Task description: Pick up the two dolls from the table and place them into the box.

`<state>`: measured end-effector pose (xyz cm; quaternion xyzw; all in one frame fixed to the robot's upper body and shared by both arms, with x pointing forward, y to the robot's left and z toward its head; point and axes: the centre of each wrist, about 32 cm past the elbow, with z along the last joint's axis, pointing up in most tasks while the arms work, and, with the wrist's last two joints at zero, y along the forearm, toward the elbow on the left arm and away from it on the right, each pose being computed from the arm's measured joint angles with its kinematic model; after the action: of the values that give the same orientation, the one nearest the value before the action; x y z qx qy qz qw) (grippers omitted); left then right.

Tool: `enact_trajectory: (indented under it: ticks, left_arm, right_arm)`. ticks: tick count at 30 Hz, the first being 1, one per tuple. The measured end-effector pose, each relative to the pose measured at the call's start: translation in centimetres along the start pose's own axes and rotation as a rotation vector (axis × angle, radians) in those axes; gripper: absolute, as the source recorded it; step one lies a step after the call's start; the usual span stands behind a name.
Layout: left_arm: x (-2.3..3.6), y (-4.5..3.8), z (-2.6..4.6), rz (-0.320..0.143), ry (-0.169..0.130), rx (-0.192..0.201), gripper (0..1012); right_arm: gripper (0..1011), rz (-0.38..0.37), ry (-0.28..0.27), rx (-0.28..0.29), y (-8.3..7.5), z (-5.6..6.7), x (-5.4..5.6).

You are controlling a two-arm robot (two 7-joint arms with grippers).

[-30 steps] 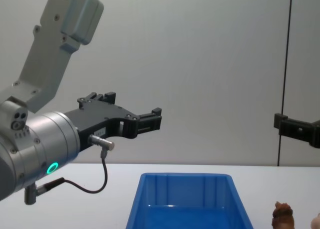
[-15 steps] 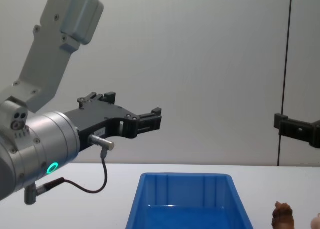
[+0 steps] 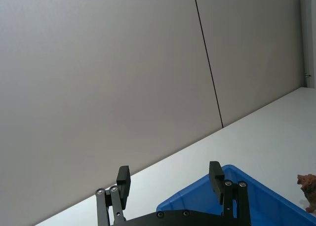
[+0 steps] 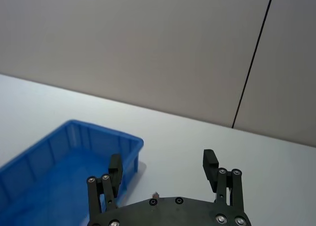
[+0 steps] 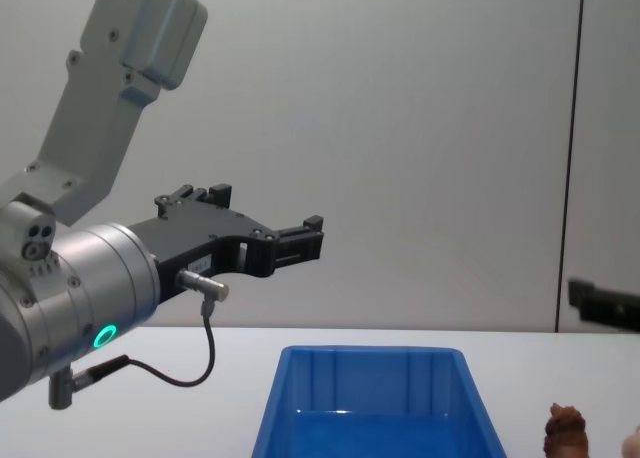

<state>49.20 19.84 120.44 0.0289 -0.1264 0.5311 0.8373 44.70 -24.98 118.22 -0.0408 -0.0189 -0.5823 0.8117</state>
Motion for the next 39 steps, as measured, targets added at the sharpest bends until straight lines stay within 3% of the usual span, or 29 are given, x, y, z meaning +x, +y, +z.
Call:
enact_trajectory:
  ticks: [23,39]
  left_arm:
    - [0.0,0.0,0.0,0.0,0.0,0.0,1003]
    - [0.0,0.0,0.0,0.0,0.0,0.0,1003]
  right_arm:
    - [1001,-0.043,-0.08,-0.296,-0.6,-3.8,3.0]
    - [1001,-0.011,-0.047,-0.406,0.8,-5.4,3.7]
